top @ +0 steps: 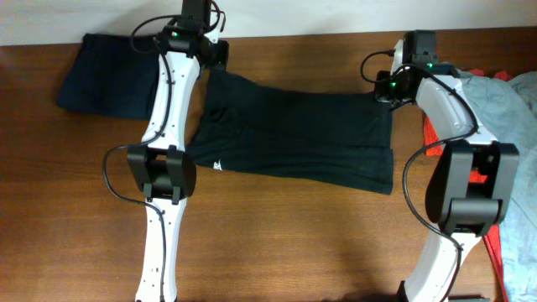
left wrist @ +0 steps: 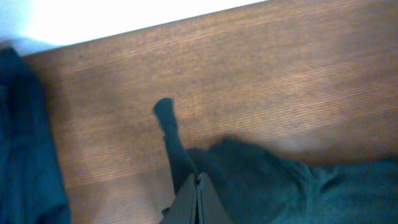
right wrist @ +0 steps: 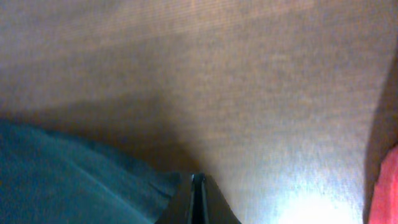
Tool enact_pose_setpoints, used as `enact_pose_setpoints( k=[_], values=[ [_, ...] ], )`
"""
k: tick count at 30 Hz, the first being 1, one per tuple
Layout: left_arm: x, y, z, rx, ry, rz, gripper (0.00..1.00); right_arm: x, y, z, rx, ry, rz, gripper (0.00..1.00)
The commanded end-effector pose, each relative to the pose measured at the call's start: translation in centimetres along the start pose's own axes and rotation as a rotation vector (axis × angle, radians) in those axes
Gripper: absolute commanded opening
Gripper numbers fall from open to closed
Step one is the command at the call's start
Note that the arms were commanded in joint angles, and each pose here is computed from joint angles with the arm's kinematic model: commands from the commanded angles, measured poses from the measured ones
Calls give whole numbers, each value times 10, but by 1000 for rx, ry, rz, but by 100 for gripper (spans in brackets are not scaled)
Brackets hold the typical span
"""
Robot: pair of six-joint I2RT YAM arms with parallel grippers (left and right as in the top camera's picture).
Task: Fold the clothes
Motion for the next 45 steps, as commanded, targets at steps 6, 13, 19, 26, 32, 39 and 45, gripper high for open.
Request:
enact_pose_setpoints(
  k=[6, 13, 19, 26, 32, 39, 45],
  values=[
    [17, 1, -29, 4, 85, 9, 1, 11, 10, -43, -42, 37, -40, 4],
    [51, 5, -36, -6, 240, 1, 1, 27, 16, -72, -73, 95, -64, 4],
    [70, 7, -44, -11, 327, -4, 0, 44, 17, -78, -75, 168, -55, 4],
    [62, 6, -69, -12, 294, -17, 1, 64, 17, -83, -79, 259, -47, 4],
    [49, 5, -95, -11, 235, -38, 1, 81, 18, -88, -85, 337, -59, 4],
    [37, 6, -131, -13, 177, -77, 1, 92, 19, -101, -87, 379, -53, 4],
    [58, 8, -139, -27, 279, -123, 0, 92, 20, -113, -85, 368, -50, 4]
  ],
)
Point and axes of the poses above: each gripper's point midway between its finger pads, its own z axis out along the fingers, its own y axis along the line the jaws close on, x = y × z, the point moved 2 cm from there along -z, back along the fingers, and after that the axes turned 6 degrees about -z, right-handed, at the moved point
